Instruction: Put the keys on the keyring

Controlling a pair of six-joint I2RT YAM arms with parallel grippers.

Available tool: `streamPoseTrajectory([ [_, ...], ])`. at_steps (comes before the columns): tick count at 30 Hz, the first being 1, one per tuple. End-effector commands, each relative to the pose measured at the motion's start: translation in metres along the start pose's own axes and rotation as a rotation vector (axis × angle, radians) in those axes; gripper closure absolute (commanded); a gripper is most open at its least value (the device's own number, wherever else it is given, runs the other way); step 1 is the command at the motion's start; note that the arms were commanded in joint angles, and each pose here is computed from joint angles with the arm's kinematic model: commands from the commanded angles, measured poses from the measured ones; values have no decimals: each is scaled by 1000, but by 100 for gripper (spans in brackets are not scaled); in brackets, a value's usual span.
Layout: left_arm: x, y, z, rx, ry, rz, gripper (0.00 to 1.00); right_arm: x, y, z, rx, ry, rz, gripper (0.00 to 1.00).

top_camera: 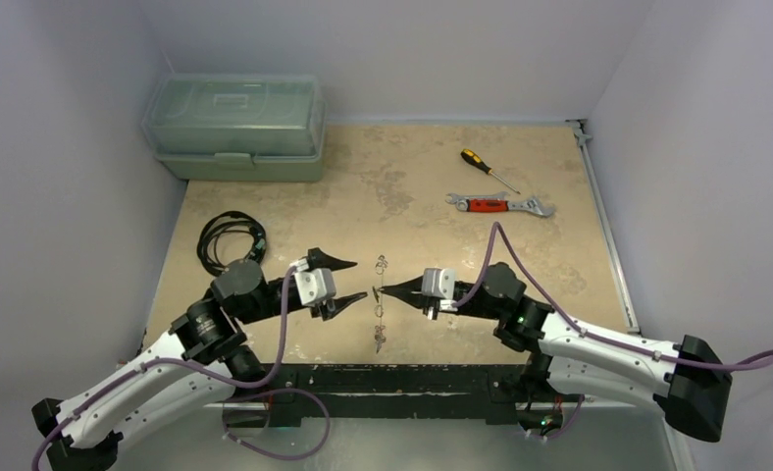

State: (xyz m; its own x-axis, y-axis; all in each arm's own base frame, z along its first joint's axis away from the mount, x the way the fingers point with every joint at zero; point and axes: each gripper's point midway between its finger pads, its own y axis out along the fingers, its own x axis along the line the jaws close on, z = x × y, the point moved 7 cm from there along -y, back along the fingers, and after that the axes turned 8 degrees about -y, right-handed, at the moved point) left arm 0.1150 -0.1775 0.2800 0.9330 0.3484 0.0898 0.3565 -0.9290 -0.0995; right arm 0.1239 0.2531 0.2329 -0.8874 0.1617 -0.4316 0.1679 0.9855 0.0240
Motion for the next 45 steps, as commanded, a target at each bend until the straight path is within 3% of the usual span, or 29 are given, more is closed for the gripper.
streamPoseTrajectory([
  [1, -9, 3, 2, -125, 38, 85, 46, -8, -4, -31, -155, -39, 44, 100],
  [4, -11, 5, 3, -165, 64, 99, 49, -7, -7, -34, -179, -39, 48, 100],
  [8, -11, 9, 5, -171, 78, 115, 67, -6, -8, -36, -196, -39, 43, 100],
  [14, -15, 14, 11, -155, 87, 167, 73, -5, -7, -35, -203, -31, 41, 100],
  [28, -15, 22, 20, -106, 92, 202, 74, -4, -6, -34, -205, -24, 36, 100],
  [34, -14, 22, 19, -99, 103, 199, 81, -4, -8, -37, -212, -23, 38, 100],
  [41, -13, 23, 18, -92, 100, 196, 100, -4, -7, -36, -208, -19, 32, 100],
  [45, -13, 24, 19, -85, 98, 199, 100, -4, -7, -37, -212, -20, 32, 100],
])
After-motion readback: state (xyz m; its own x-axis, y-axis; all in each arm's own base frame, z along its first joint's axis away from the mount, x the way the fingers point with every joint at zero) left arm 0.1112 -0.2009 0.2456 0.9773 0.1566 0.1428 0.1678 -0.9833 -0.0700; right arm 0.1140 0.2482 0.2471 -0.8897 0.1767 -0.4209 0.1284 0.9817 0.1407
